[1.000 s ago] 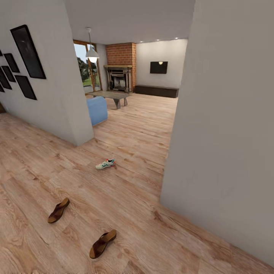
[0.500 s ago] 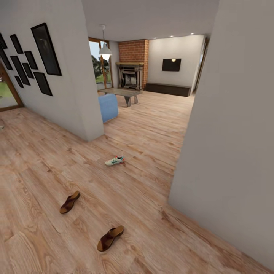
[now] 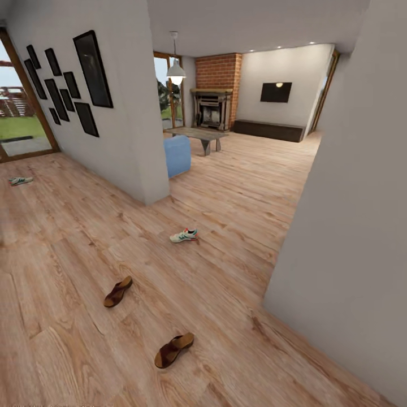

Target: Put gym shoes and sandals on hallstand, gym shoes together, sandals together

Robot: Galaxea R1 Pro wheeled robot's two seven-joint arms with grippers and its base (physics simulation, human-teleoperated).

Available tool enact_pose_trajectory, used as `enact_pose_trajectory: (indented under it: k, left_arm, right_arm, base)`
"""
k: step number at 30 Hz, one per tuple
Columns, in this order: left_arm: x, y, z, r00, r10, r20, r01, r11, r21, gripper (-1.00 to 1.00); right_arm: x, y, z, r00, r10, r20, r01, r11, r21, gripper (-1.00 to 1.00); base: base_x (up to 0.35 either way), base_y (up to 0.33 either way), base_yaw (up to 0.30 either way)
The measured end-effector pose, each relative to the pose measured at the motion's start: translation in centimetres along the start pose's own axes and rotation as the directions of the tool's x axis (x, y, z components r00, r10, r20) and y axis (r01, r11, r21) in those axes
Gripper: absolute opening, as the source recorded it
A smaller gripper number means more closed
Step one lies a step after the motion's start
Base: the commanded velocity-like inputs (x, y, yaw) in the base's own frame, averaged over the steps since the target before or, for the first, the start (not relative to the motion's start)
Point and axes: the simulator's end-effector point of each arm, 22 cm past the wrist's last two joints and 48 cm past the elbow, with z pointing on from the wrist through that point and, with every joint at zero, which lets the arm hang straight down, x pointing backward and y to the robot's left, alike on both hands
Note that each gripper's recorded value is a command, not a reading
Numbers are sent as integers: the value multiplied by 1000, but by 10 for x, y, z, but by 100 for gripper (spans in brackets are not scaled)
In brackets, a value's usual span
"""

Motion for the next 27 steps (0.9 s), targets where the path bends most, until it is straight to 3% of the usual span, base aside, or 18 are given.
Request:
enact_pose_trajectory:
  k: [20, 27]
  left_arm:
    - [10, 1, 1, 1000, 5, -22, -5, 1000, -2, 100]
    - [13, 1, 1, 1000, 6, -29, -6, 1000, -2, 100]
  right_arm:
    - [9, 1, 0, 1000, -1, -22, 1, 1000, -1, 100]
    - [12, 1, 0, 1000, -2, -30, 2, 1000, -2, 100]
  base:
    - [194, -189, 194]
    - [94, -70, 194]
